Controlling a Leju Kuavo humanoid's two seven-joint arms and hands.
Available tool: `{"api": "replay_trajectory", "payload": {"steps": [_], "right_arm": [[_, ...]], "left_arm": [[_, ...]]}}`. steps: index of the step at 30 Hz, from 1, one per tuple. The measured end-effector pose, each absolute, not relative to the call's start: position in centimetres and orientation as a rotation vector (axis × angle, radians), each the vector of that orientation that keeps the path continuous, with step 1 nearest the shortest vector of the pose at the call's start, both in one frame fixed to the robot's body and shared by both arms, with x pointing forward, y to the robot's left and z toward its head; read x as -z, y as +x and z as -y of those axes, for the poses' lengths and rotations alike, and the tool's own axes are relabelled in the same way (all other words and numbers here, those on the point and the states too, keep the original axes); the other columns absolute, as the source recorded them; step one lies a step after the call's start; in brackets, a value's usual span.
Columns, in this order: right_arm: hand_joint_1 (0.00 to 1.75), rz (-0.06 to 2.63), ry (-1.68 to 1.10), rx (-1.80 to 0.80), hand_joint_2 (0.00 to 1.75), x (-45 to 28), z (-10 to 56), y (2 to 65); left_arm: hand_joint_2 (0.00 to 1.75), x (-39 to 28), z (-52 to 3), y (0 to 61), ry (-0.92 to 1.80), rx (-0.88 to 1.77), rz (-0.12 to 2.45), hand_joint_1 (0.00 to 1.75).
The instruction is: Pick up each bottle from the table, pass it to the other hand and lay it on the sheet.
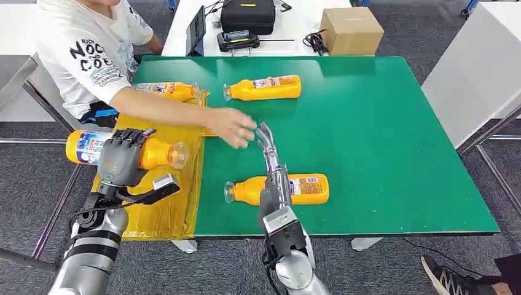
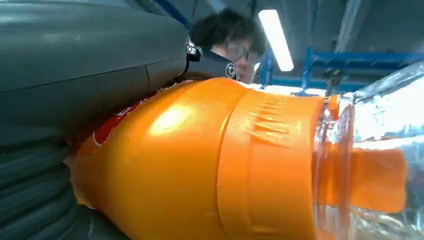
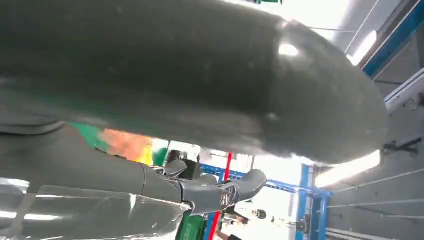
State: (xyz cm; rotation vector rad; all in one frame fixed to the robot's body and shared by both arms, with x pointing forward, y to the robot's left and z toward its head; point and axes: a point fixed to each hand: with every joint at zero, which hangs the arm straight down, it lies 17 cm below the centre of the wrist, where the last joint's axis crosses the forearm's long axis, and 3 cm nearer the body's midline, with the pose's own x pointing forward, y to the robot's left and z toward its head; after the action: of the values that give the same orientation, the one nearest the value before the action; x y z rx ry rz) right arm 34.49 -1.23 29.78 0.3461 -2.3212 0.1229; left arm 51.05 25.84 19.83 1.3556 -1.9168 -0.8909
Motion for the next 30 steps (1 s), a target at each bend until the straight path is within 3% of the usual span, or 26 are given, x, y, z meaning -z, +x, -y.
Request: {"api": "replay_trajectory", "payload": {"steps": [16, 30], "right_arm": [[0.0, 2.317, 0.356, -0.122, 0.0, -30.0, 1.2, 34.3], [0.0, 2.283, 0.424, -0.163, 0.0, -29.7, 0.1, 34.0]], "left_arm": [[1.75, -16.0, -28.7, 51.8, 1.242, 0.787, 1.832, 1.75], [1.75, -5.6, -26.8, 51.8, 1.147, 1.185, 1.531, 1.75]]}}
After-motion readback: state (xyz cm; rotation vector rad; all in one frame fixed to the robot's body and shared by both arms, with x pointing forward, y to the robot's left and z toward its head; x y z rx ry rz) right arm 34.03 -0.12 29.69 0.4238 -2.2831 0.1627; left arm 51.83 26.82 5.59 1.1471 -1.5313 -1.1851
